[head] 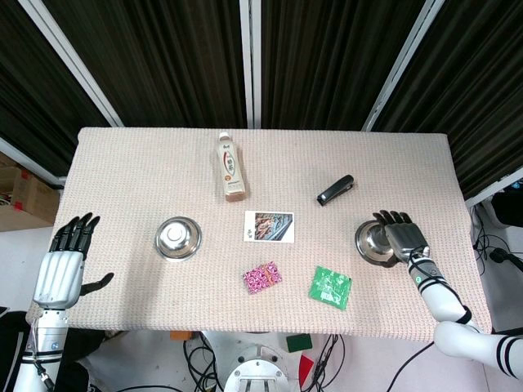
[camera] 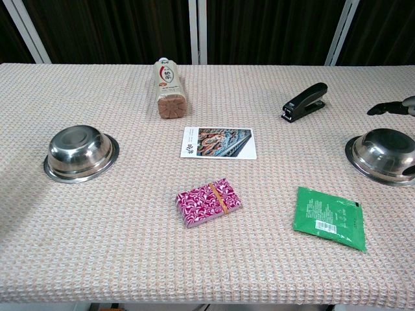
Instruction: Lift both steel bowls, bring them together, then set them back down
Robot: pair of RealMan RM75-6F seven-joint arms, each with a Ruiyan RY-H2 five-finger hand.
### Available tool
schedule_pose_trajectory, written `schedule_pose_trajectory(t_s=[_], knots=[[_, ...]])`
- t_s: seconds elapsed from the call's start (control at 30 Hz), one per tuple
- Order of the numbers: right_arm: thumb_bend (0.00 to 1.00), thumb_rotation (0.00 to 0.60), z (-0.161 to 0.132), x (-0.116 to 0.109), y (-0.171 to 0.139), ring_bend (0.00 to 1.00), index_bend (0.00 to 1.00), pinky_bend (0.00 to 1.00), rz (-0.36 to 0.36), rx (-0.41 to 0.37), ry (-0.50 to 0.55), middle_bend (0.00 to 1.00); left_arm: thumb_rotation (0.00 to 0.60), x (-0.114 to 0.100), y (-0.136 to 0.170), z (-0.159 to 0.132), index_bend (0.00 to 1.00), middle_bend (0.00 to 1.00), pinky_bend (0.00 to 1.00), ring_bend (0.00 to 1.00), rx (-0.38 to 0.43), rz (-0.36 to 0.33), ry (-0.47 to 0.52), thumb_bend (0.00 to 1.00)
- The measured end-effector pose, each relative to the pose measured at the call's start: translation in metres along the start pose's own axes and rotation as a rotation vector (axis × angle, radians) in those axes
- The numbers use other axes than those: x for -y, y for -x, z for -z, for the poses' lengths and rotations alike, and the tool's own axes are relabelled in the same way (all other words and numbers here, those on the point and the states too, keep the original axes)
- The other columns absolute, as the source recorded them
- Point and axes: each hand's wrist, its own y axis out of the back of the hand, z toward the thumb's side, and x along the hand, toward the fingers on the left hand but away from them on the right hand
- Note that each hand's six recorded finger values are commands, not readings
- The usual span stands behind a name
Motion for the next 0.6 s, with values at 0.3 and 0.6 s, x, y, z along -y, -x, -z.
schedule_pose_trajectory(t_s=[0.3,0.6], knots=[[0.00,0.600,0.003,0.002,0.001,0.00,0.00,0.00,-0.022,0.013,0.002,0.00,0.600,0.004,-0.001,0.001,0.03,0.06,0.12,0.00,0.001,0.007,0.006,0.00],[0.00,0.600,0.006,0.005,0.010,0.00,0.00,0.02,-0.029,0.027,0.014,0.04,0.600,0.005,-0.002,0.001,0.03,0.06,0.12,0.00,0.006,0.008,0.007,0.00]])
